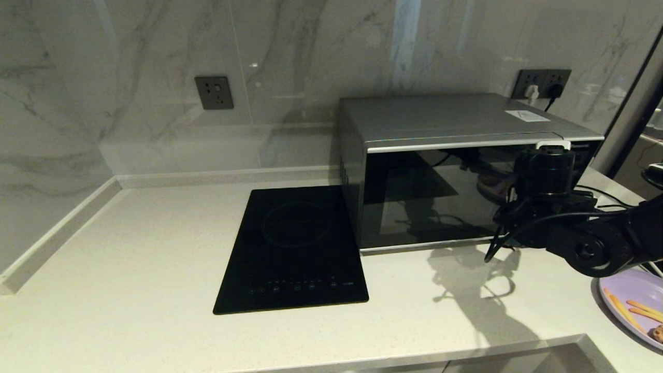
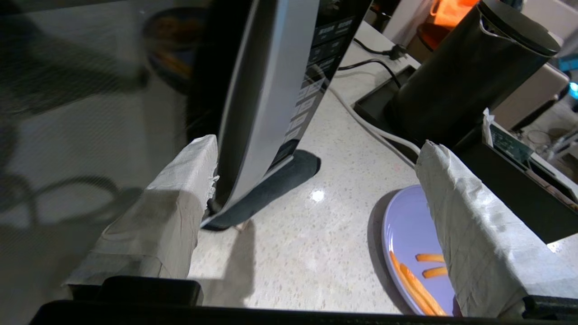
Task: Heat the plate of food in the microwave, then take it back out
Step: Open the microwave oven
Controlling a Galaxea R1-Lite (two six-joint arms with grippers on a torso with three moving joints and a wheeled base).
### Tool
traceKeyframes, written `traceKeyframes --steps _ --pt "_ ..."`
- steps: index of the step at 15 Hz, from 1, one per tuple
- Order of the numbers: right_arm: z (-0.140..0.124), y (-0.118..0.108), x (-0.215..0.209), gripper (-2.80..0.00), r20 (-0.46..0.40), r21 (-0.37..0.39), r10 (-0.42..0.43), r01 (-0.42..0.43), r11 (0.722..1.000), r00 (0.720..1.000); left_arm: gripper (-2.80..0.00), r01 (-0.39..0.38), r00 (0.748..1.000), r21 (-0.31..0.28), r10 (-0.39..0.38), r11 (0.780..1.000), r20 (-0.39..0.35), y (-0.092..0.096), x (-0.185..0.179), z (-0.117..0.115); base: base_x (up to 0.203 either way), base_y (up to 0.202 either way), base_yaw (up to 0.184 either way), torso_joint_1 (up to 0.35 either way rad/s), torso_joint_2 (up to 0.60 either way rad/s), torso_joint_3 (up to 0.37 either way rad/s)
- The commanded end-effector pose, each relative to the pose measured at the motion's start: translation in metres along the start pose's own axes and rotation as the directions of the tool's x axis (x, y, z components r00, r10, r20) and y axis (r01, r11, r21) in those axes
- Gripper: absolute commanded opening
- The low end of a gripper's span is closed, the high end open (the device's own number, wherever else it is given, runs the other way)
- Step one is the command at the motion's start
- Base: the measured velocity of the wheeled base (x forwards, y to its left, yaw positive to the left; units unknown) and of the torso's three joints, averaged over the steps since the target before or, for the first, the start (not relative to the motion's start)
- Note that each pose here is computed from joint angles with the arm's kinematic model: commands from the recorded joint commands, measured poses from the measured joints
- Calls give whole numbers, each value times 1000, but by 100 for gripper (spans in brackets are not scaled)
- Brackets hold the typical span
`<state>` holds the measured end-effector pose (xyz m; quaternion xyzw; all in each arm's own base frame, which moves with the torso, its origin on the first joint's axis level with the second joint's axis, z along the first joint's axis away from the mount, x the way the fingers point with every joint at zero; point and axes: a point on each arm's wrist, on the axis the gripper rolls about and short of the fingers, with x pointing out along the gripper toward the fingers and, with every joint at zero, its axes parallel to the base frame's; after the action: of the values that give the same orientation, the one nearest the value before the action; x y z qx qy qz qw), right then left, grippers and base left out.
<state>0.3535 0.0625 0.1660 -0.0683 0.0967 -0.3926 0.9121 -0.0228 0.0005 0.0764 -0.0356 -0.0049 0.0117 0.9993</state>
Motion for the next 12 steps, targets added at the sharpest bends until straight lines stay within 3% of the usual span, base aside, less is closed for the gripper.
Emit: traceKeyframes --steps 1,12 --pt "-7 2 16 0 -16 -10 -37 37 999 999 -280 -1 1000 -1 1 1000 -1 0 0 0 0 0 0 0 0 0" --pt "-21 11 45 0 -44 -29 -38 37 999 998 -280 -1 1000 -1 1 1000 -1 0 0 0 0 0 0 0 0 0"
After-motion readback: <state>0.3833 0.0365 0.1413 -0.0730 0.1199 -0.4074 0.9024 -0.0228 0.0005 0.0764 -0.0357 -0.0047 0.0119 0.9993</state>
